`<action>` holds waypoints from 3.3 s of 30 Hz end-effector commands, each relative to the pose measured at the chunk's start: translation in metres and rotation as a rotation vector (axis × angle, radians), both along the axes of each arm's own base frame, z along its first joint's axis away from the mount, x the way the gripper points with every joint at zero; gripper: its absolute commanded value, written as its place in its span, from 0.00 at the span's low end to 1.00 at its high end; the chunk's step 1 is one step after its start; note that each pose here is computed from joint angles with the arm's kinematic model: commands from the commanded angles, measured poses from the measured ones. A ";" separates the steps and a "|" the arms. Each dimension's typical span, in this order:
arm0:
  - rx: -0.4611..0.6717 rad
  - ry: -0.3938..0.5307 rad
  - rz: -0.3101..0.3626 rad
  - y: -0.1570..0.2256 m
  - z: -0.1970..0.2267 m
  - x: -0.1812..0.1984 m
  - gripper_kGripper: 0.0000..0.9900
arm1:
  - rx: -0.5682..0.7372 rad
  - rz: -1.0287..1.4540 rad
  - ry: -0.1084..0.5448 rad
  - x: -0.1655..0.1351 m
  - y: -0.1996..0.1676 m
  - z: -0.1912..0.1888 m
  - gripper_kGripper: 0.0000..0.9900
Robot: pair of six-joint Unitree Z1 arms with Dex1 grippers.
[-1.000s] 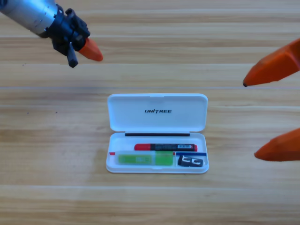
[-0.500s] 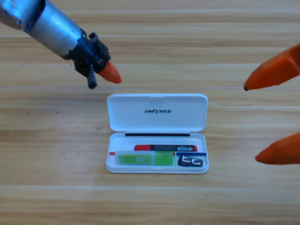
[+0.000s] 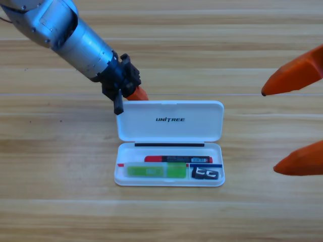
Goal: Clean up eraser and pencils
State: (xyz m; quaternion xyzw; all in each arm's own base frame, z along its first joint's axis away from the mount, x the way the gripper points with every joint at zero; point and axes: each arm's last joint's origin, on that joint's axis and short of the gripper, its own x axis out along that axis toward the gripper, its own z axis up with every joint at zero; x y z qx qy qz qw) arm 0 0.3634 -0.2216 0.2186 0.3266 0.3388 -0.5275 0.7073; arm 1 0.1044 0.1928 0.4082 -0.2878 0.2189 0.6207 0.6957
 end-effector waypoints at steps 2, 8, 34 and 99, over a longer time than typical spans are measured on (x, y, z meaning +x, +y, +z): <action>0.036 0.044 -0.039 -0.009 -0.002 -0.020 0.00 | -0.017 -0.026 0.009 0.006 -0.002 -0.009 0.91; 0.041 0.034 -0.063 -0.004 0.015 -0.038 0.00 | -0.030 -0.026 0.017 0.009 0.003 -0.012 0.91; 0.084 0.045 -0.130 0.000 -0.015 -0.082 0.00 | -0.043 -0.021 0.032 0.013 0.010 -0.016 0.91; -0.090 0.013 -0.507 0.013 0.160 -0.250 1.00 | -0.059 -0.008 0.063 0.019 0.020 -0.022 0.91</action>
